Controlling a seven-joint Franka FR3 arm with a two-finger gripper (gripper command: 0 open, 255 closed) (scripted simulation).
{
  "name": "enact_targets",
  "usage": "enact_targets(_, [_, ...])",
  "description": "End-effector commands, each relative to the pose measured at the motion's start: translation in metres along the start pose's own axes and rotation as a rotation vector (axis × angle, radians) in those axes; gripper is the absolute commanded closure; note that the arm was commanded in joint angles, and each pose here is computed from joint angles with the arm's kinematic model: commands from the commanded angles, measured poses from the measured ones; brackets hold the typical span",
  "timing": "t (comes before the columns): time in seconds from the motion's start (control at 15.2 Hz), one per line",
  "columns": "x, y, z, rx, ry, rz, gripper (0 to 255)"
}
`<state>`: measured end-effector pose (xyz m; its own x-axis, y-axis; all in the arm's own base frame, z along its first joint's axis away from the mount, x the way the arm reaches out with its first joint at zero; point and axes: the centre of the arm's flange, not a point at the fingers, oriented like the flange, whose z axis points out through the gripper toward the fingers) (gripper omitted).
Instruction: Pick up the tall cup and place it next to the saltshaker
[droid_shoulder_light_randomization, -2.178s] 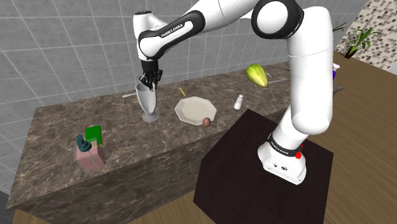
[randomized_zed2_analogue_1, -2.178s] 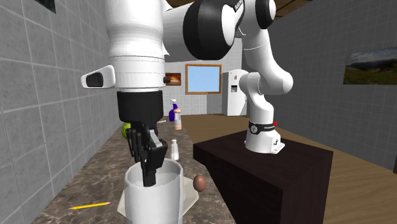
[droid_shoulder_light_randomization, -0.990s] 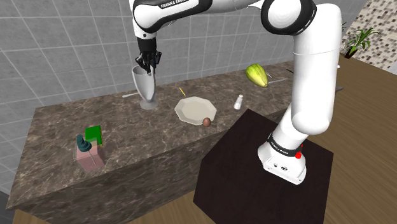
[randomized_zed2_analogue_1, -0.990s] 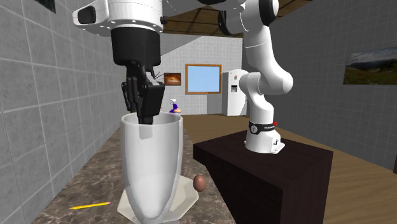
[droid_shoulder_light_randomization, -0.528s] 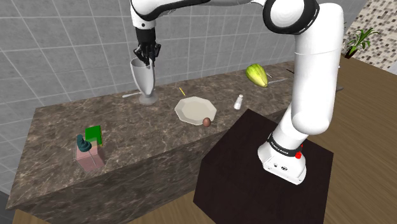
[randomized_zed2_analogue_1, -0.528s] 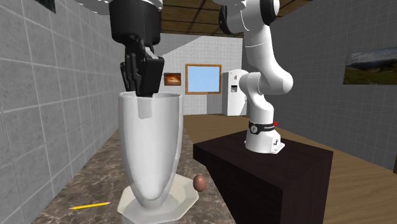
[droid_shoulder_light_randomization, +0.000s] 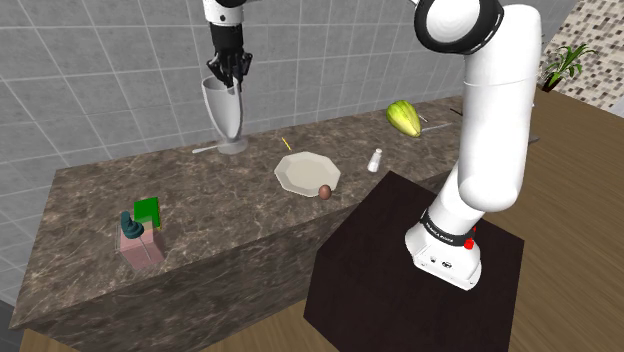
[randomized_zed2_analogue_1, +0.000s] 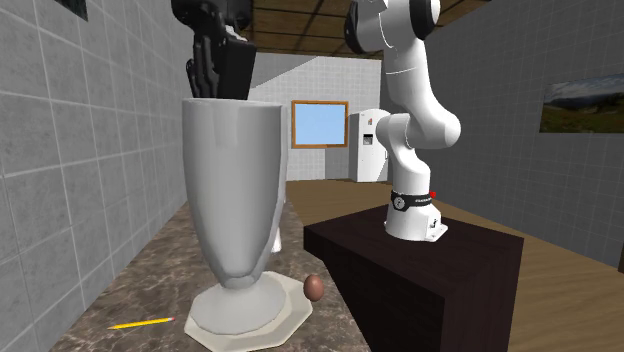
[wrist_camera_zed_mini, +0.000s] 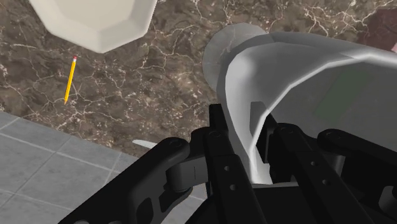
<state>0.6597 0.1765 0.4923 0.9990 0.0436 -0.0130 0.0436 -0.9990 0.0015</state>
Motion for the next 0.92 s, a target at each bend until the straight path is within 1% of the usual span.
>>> enact_targets(0.0, [-0.001, 0.001, -0.011, 0.000, 0.001, 0.000, 255])
enact_targets(0.53, [-0.001, 0.001, -0.053, 0.000, 0.001, 0.000, 255])
enact_targets(0.59, [-0.001, 0.001, -0.054, 0.000, 0.001, 0.000, 255])
enact_targets(0.86, [-0.044, 0.032, -0.053, 0.000, 0.001, 0.000, 255])
